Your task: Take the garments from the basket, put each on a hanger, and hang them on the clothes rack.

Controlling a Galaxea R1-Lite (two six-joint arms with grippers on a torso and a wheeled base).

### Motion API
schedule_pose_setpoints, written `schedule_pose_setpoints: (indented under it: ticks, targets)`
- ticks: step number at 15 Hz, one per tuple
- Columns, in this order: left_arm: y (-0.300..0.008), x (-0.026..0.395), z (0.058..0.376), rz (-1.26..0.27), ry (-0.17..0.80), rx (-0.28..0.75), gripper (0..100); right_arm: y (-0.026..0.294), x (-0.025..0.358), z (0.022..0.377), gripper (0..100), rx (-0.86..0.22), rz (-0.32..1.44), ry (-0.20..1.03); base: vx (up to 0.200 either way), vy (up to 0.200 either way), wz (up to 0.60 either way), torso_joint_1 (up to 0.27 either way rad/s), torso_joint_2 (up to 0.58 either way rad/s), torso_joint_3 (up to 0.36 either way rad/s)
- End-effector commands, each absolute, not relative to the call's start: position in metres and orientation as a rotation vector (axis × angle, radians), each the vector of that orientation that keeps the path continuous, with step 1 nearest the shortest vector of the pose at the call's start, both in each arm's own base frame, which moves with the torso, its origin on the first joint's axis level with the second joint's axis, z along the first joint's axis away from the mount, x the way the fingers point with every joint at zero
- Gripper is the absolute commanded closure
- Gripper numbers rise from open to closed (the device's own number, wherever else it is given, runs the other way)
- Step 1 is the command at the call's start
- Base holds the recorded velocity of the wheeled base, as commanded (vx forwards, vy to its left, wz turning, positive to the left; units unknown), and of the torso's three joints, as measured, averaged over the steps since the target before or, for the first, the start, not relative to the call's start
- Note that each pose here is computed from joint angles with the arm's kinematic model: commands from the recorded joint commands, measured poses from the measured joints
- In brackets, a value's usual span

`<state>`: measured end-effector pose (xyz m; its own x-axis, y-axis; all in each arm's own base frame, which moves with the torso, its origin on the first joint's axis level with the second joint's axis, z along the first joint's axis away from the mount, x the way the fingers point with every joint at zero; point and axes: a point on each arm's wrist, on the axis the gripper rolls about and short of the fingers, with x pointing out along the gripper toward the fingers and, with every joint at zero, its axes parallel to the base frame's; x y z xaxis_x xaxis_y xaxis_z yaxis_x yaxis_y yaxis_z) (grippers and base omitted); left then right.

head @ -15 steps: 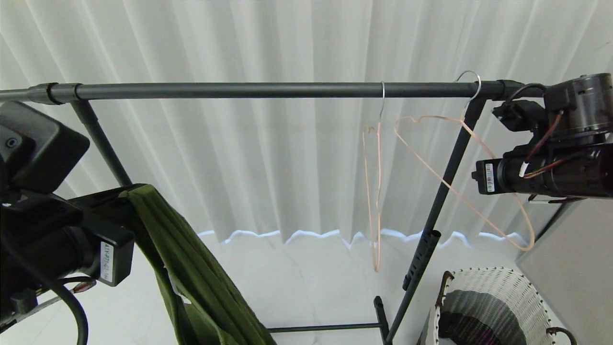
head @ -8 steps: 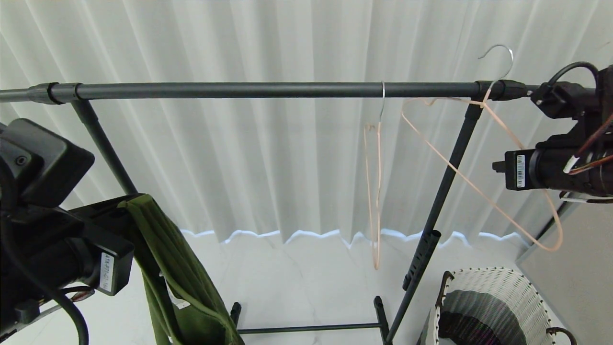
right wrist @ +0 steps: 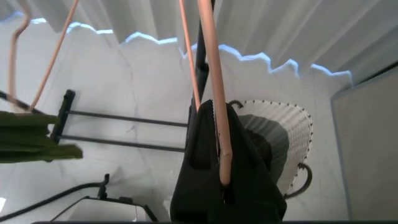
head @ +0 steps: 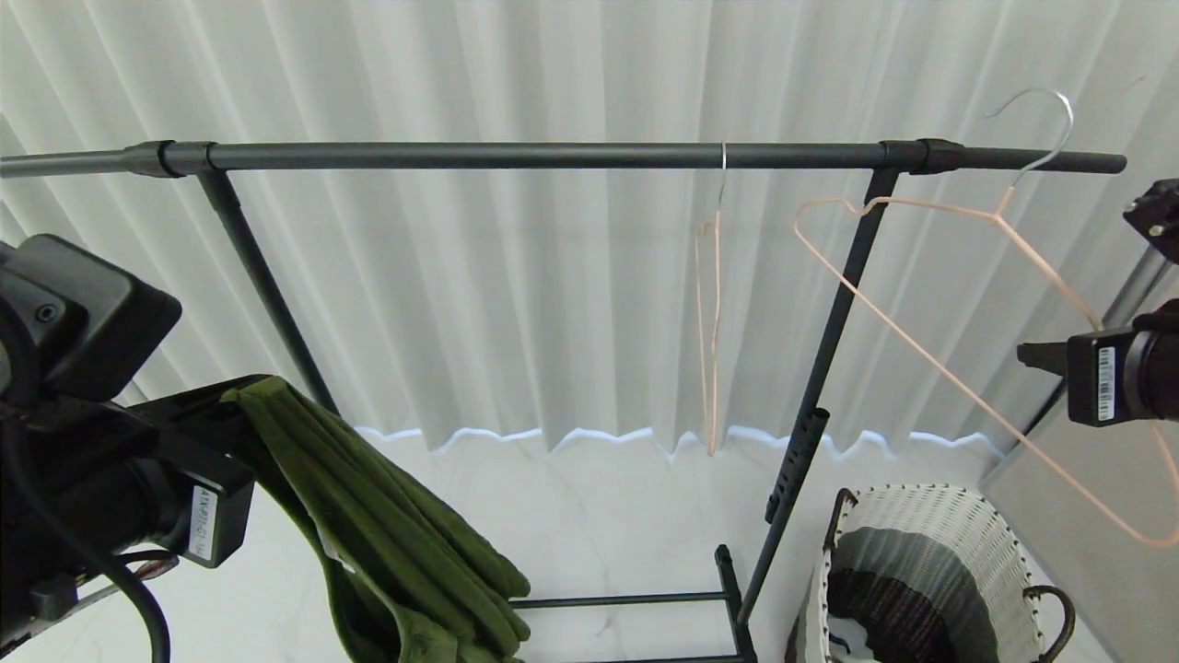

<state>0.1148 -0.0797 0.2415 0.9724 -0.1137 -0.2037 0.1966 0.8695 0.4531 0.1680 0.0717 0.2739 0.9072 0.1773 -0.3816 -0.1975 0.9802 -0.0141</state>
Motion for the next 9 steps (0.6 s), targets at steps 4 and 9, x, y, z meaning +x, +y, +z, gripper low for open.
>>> schedule_pose_setpoints:
  ticks: [4,9]
  targets:
    - [-0.080,0.115,0.242,-0.163,0.172,0.491,100,0.066,0.156,0.271,100,-0.050,0.194,0.380,-0.200,0.000,0.00,-0.001,0.00,0.006]
    - [-0.080,0.115,0.241,-0.164,0.176,0.492,100,0.070,0.147,0.276,100,-0.043,0.240,0.348,0.000,0.000,0.00,0.000,0.00,0.000]
